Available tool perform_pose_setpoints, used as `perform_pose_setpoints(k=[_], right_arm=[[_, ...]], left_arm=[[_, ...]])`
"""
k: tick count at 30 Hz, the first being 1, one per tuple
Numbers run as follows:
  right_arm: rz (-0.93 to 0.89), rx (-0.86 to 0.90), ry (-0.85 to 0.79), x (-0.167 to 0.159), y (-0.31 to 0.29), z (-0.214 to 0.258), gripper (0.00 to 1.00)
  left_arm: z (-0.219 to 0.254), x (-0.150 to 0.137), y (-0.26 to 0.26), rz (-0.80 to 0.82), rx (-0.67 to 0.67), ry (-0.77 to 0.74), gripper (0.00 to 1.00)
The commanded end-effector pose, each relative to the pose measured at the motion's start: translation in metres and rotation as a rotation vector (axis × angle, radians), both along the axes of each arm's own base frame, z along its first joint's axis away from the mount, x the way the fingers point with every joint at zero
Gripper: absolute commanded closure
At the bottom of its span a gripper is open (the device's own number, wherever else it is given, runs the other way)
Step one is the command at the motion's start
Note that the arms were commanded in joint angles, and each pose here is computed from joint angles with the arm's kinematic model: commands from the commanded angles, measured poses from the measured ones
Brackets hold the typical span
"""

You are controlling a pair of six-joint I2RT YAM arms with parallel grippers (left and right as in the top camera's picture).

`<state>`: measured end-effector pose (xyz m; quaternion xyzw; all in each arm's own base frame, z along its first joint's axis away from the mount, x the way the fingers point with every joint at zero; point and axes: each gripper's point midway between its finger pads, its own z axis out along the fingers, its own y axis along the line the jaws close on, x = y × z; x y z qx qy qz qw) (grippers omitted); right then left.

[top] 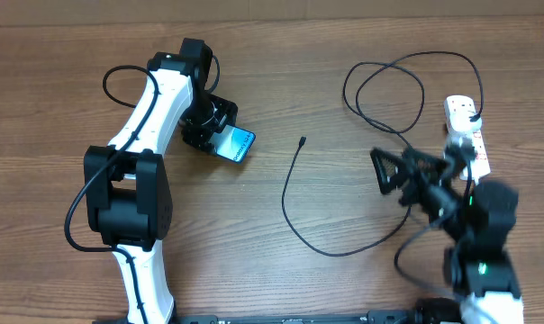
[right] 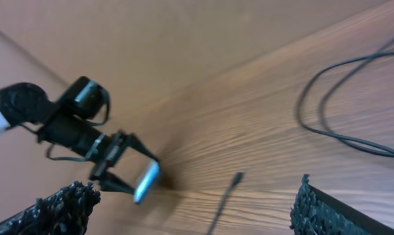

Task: Plug charger to phone and switch on socket
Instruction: 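Move the right gripper toward the phone held by the left gripper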

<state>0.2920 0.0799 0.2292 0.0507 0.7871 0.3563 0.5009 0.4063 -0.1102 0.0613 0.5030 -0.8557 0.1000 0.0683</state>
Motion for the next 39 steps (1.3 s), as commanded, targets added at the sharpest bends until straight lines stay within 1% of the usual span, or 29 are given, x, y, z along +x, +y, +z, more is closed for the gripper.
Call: perform_pose_setpoints(k=[1,6,9,12,16,18,22,24,26,29,33,36,39], right_arm=[[0.171,0.066,0.086,0.014,0.025,0.016,0.00],[0.319,0.155,0.250,0.037,0.043,0.011,0.00],[0.394,0.199,0.281,0.047,0.051,0.002,0.00],[0.396,0.202,0.286,0.060,0.050,-0.012,0.00],[0.366,0.270,0.382,0.070,0.050,-0.030,0.00],[0.361,0.267,0.398,0.073,0.052,-0.038,0.00],[0.311,0.231,0.464,0.078,0.060,-0.063,0.12],[0.261,0.213,0.511,0.080,0.065,-0.074,0.16],[0.221,0.181,0.533,0.080,0.073,-0.081,0.23],[0.151,0.152,0.572,0.080,0.086,-0.091,0.27],[0.066,0.120,0.617,0.077,0.099,-0.102,0.27],[0.052,0.106,0.627,0.073,0.109,-0.105,0.29],[0.061,0.108,0.647,0.067,0.120,-0.107,0.33]], left_arm=[[0.008,0.009,-0.002,0.020,0.004,-0.028,0.78],[0.008,0.008,-0.003,0.022,-0.001,-0.026,0.78],[0.008,0.007,-0.007,0.017,-0.002,-0.024,0.78],[0.009,0.004,-0.018,0.001,-0.029,-0.018,0.78],[0.010,0.000,-0.034,-0.010,-0.060,-0.007,0.78],[0.011,-0.002,-0.041,-0.012,-0.072,-0.002,0.78],[0.012,-0.009,-0.057,-0.003,-0.081,0.016,0.78],[0.012,-0.012,-0.065,-0.001,-0.087,0.025,0.78],[0.013,-0.016,-0.075,0.001,-0.100,0.036,0.78],[0.013,-0.021,-0.085,-0.002,-0.099,0.044,0.78],[0.013,-0.026,-0.095,-0.015,-0.107,0.052,0.78],[0.015,-0.030,-0.103,-0.025,-0.138,0.064,0.78],[0.018,-0.033,-0.109,-0.029,-0.170,0.077,0.78]])
